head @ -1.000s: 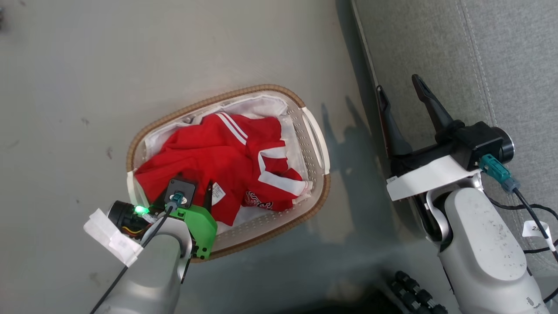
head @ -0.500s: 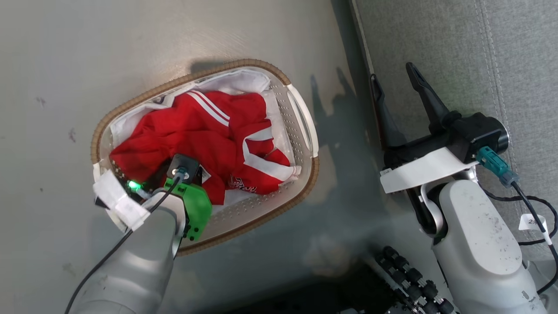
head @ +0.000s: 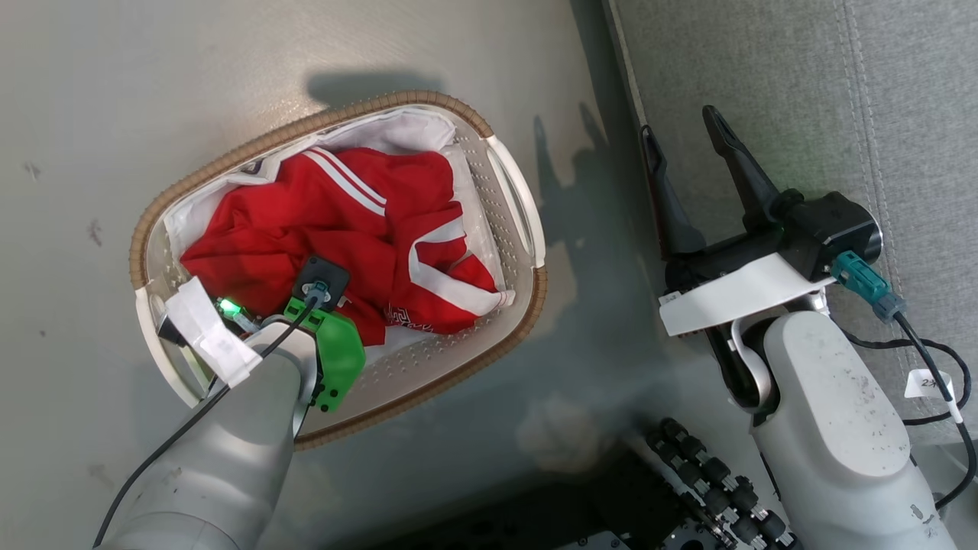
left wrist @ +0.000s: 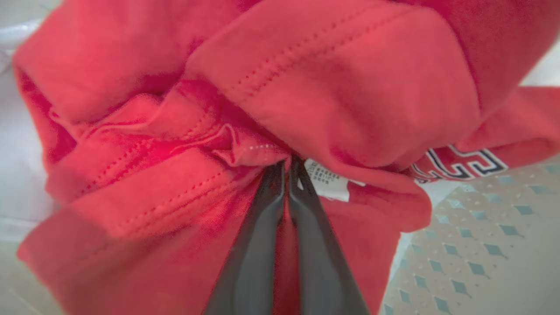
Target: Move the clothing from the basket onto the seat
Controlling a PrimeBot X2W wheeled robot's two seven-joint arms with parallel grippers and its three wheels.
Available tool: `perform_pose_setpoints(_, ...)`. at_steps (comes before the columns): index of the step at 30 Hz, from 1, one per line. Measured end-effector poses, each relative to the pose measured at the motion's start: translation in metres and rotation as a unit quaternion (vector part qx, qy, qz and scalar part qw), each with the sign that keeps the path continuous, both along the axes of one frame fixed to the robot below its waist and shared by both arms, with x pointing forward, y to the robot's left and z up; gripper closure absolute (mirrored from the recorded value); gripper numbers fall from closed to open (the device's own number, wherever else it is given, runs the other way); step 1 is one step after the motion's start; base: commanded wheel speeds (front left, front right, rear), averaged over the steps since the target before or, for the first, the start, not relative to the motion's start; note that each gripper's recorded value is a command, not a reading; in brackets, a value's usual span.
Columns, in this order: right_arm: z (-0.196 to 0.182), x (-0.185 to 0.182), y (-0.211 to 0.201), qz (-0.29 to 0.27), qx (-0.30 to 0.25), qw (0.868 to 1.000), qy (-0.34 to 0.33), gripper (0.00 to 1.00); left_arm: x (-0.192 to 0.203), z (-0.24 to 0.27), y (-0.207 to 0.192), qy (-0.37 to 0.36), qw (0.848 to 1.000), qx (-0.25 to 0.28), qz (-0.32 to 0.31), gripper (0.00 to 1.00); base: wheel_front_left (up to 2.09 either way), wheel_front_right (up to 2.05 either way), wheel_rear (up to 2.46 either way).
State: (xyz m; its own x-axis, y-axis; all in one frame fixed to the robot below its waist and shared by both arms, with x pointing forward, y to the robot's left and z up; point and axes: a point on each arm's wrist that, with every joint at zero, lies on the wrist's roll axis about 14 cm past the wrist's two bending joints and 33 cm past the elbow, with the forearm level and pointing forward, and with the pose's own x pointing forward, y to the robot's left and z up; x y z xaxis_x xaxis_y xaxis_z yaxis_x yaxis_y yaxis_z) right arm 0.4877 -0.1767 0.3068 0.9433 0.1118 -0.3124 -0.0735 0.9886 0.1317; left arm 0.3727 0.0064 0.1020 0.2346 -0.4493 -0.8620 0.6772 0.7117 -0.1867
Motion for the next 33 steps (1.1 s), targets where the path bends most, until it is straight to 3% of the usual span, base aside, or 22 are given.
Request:
perform_pose_setpoints(17, 0.058, -0.004, 0.009, 0.003, 0.010, 0.999, -0.052, 0.00, 0.013, 0.078, -0.005, -0.069, 0.990, -0.087, 0.090, 1.00, 0.00, 0.00, 0.00)
perform_pose_setpoints(26, 0.091, -0.017, 0.015, 0.005, 0.018, 0.997, -0.081, 0.00, 0.035, 0.152, -0.003, -0.154, 0.963, -0.154, 0.162, 1.00, 0.00, 0.00, 0.00)
perform_pose_setpoints(33, 0.109, -0.031, 0.024, 0.014, 0.027, 0.995, -0.094, 0.00, 0.054, 0.222, 0.007, -0.240, 0.928, -0.205, 0.198, 1.00, 0.00, 0.00, 0.00)
